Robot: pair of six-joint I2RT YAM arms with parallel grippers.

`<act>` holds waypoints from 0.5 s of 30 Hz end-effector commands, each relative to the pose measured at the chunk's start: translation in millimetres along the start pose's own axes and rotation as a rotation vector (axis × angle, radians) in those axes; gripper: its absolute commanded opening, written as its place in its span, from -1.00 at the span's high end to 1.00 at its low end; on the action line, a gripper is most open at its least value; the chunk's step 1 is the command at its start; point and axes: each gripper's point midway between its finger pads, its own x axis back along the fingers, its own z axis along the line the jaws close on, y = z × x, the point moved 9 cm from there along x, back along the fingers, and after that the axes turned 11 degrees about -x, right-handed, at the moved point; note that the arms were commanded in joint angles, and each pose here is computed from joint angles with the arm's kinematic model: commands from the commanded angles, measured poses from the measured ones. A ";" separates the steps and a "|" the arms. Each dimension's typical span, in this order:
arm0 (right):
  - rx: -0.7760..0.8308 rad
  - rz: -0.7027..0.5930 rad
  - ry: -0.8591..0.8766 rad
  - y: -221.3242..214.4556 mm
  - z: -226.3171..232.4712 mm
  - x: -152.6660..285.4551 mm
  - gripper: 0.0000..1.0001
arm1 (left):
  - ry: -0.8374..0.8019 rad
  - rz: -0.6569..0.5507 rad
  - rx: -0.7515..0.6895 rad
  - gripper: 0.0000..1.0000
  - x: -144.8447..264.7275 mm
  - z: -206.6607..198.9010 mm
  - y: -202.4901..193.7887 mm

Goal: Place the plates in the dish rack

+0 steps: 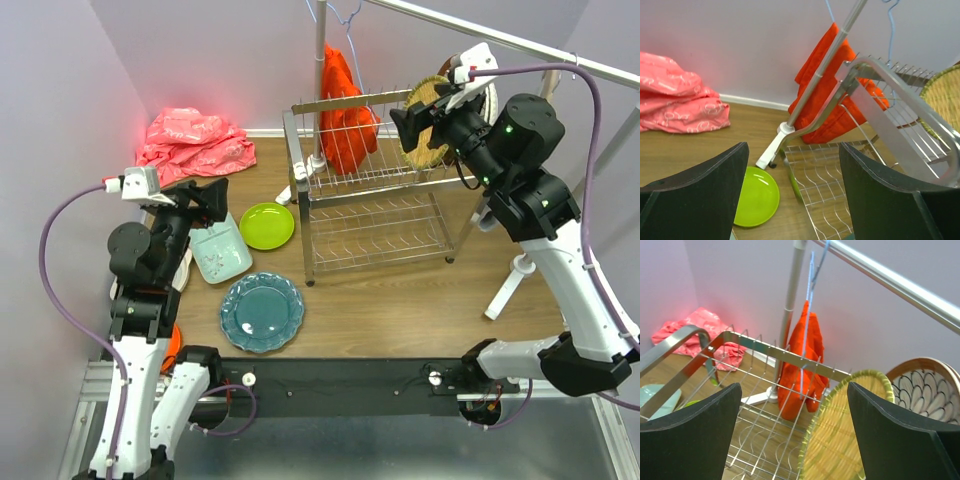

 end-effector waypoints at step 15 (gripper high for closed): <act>0.045 -0.079 0.379 18.4 31.4 -23.3 -0.98 | 0.266 0.424 0.266 -0.64 -38.1 75.6 -103.1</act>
